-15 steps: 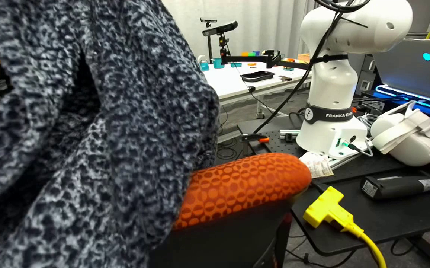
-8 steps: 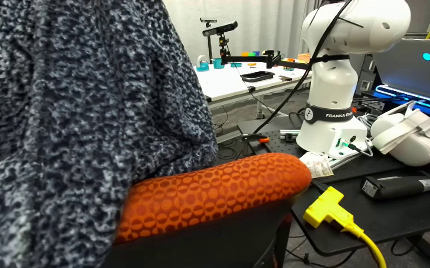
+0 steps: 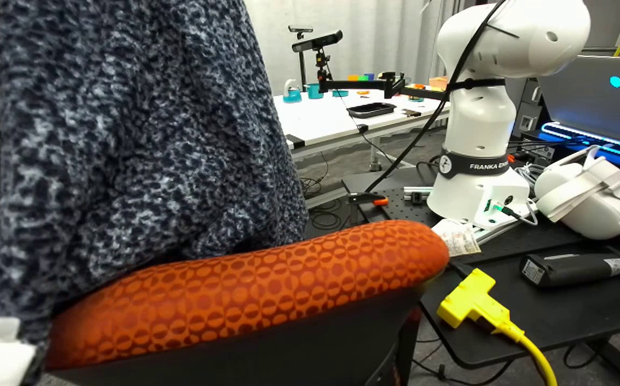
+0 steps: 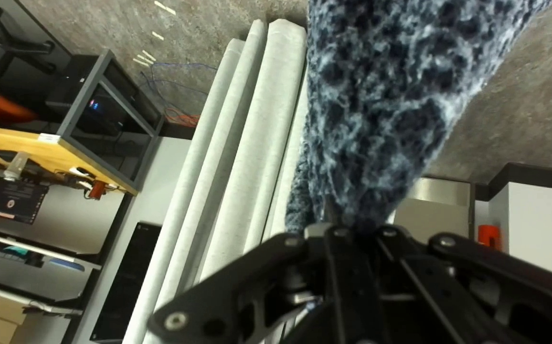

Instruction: Remove the fleece blanket from the backrest of the chair

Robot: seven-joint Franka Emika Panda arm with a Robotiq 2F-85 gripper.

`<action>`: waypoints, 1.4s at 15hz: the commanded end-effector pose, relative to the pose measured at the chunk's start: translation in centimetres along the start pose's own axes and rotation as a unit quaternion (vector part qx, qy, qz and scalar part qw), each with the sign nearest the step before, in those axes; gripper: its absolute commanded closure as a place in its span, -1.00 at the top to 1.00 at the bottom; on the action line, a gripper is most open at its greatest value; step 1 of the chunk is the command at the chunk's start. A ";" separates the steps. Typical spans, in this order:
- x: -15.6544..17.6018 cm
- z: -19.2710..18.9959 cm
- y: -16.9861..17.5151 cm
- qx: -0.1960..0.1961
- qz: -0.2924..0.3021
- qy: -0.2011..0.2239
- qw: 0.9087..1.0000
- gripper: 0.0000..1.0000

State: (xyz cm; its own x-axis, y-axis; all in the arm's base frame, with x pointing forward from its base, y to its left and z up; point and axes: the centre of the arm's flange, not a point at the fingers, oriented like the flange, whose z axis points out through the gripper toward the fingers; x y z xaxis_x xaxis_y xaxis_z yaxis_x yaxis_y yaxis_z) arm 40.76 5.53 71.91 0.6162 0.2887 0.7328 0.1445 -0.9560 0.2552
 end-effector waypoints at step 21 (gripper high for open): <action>-6.2 2.5 -1.7 0.034 0.006 -0.071 0.997 -0.97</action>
State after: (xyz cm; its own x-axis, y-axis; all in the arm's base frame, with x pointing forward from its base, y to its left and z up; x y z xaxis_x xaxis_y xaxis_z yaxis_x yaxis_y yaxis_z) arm 39.43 6.15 68.46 0.6932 0.2924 0.6588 0.1704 -0.9546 0.2444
